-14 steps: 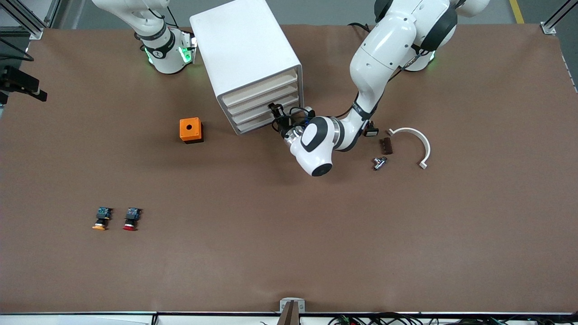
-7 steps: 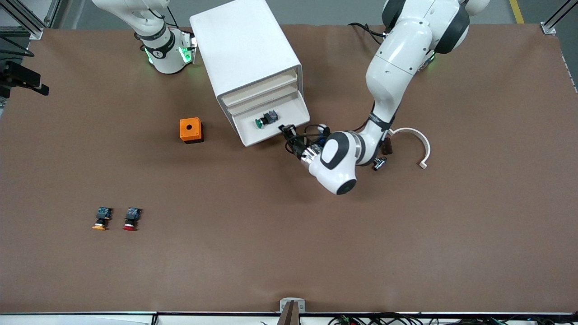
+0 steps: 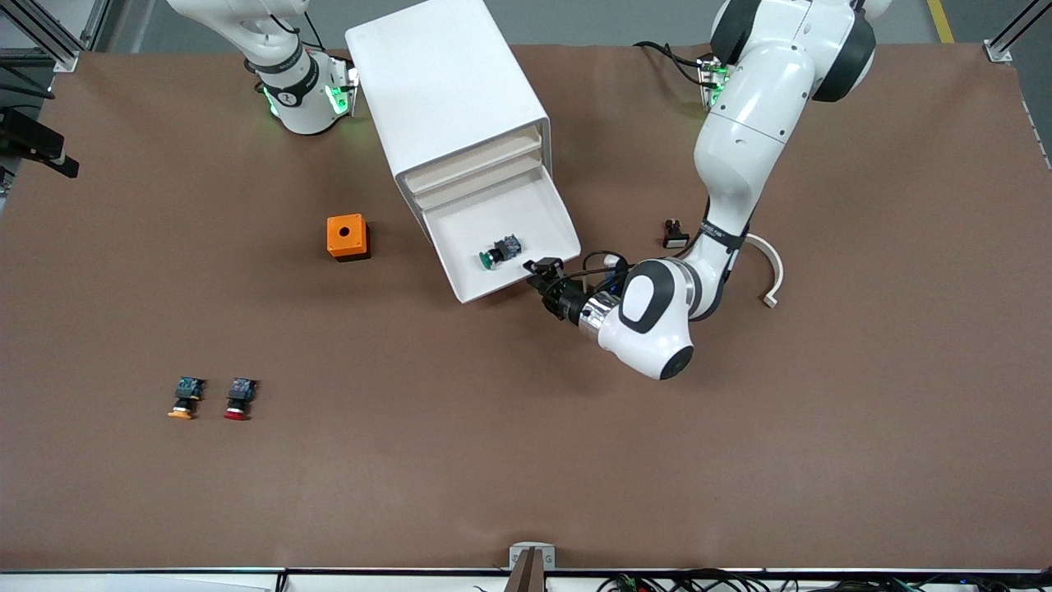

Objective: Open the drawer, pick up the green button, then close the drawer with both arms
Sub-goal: 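Pull the drawer open with the left gripper, then release the drawer and draw the left gripper back beside the cable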

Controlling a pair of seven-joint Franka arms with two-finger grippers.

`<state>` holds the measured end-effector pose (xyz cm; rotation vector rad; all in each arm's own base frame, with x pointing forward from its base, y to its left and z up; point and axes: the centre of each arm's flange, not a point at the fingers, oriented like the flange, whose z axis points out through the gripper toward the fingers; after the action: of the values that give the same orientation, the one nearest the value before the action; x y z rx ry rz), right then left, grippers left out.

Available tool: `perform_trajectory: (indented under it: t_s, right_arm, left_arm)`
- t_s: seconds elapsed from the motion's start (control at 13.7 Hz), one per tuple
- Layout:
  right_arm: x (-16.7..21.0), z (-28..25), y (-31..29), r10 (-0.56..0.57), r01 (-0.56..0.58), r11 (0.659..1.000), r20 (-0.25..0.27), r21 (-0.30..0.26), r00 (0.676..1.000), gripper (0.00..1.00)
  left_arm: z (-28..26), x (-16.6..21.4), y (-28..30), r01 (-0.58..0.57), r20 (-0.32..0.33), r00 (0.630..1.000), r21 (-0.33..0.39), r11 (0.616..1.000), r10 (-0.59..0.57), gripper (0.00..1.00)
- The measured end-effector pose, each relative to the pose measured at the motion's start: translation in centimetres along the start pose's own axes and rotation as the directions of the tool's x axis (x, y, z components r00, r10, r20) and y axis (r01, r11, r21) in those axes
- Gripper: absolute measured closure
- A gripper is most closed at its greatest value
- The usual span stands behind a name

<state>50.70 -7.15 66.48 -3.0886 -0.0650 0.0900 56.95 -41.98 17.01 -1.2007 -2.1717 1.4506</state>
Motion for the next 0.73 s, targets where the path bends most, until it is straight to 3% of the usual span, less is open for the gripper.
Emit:
perform_trajectory:
  t_s: [0.36, 0.58, 0.73]
  right_arm:
    - [-0.3, 0.0, 0.0, 0.0, 0.0, 1.0, -0.003, 0.001, 1.0, 0.0]
    - [-0.5, -0.1, 0.0, -0.001, 0.001, 1.0, -0.007, 0.002, 1.0, 0.0]
    - [-0.5, 0.0, 0.0, -0.002, 0.002, 1.0, -0.006, 0.002, 1.0, 0.0]
  left_arm:
    - [-5.8, 0.2, 0.8, -0.029, 0.056, 0.998, -0.065, 0.997, 0.033, 0.01]
    - [-11.4, 0.7, 0.2, -0.129, -0.025, 0.992, -0.217, 0.968, 0.126, 0.0]
    - [-15.4, 1.1, -0.3, -0.212, -0.046, 0.977, -0.276, 0.937, 0.207, 0.0]
